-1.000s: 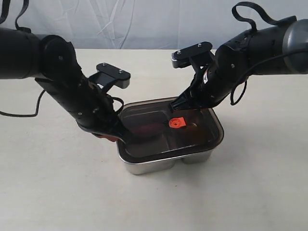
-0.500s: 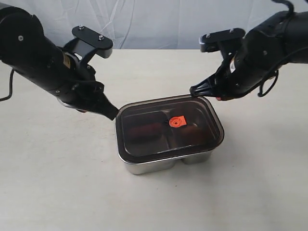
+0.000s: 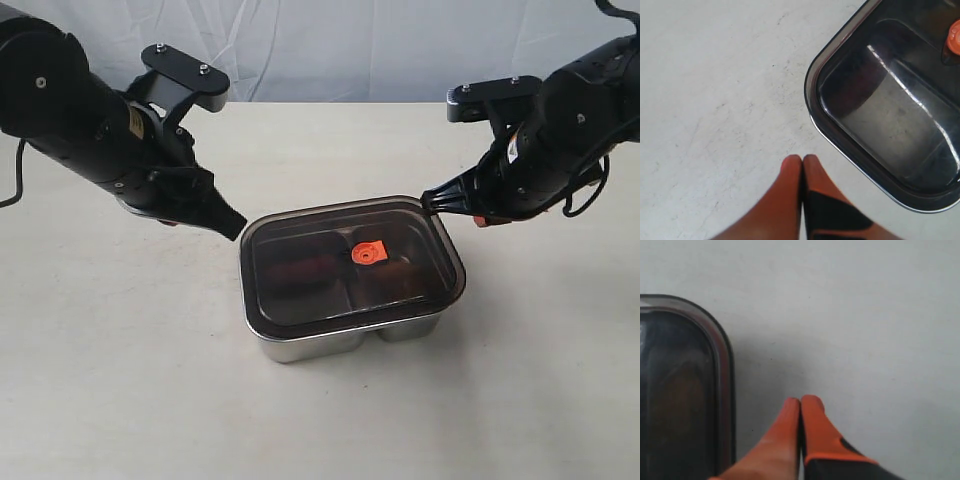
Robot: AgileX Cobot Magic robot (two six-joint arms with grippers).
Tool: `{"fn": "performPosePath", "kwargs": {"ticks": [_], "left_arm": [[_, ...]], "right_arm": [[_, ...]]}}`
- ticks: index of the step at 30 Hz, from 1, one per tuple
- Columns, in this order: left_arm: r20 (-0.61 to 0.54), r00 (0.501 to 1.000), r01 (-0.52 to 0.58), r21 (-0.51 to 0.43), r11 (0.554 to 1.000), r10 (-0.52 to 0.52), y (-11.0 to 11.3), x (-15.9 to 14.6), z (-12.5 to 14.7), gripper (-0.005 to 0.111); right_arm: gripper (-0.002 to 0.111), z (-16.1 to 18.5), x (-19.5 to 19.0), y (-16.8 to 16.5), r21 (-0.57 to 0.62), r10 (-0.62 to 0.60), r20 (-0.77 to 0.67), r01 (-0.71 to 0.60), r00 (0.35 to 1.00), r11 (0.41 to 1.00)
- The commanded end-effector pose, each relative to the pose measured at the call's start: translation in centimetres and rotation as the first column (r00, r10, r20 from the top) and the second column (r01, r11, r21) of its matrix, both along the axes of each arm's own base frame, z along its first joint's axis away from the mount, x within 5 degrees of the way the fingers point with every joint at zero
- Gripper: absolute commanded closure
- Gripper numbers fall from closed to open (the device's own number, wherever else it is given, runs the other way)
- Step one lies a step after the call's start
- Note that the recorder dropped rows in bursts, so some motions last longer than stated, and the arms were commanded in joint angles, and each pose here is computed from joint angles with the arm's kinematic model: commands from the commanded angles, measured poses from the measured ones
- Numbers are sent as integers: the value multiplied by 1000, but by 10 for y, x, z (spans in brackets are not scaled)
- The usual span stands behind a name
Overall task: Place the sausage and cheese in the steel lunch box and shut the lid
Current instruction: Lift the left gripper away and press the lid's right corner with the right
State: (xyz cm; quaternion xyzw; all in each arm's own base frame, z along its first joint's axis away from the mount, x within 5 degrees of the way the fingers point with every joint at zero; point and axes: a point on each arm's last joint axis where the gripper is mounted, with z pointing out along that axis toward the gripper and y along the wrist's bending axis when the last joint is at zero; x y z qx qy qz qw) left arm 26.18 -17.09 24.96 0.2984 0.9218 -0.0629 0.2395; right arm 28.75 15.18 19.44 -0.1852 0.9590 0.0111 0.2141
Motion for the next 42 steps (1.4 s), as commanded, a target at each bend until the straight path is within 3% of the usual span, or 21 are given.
{"fn": "performPosePath", "kwargs": {"ticks": [1,18,42], "left_arm": [[11,1000,-5,-6,1000,5,1,-1,2,107],[9,1000,-6,-7,1000,6,1,-1,2,107],[-28,999,-26,-45,999,24,-2,-3,1,107]], "right_arm": [[108,-11,5,2,7,12,4,-12,1000,1000],[108,-19,1,18,54,99,-14,-98,995,994],[108,-17,4,17,60,90,6,-90,996,994]]}}
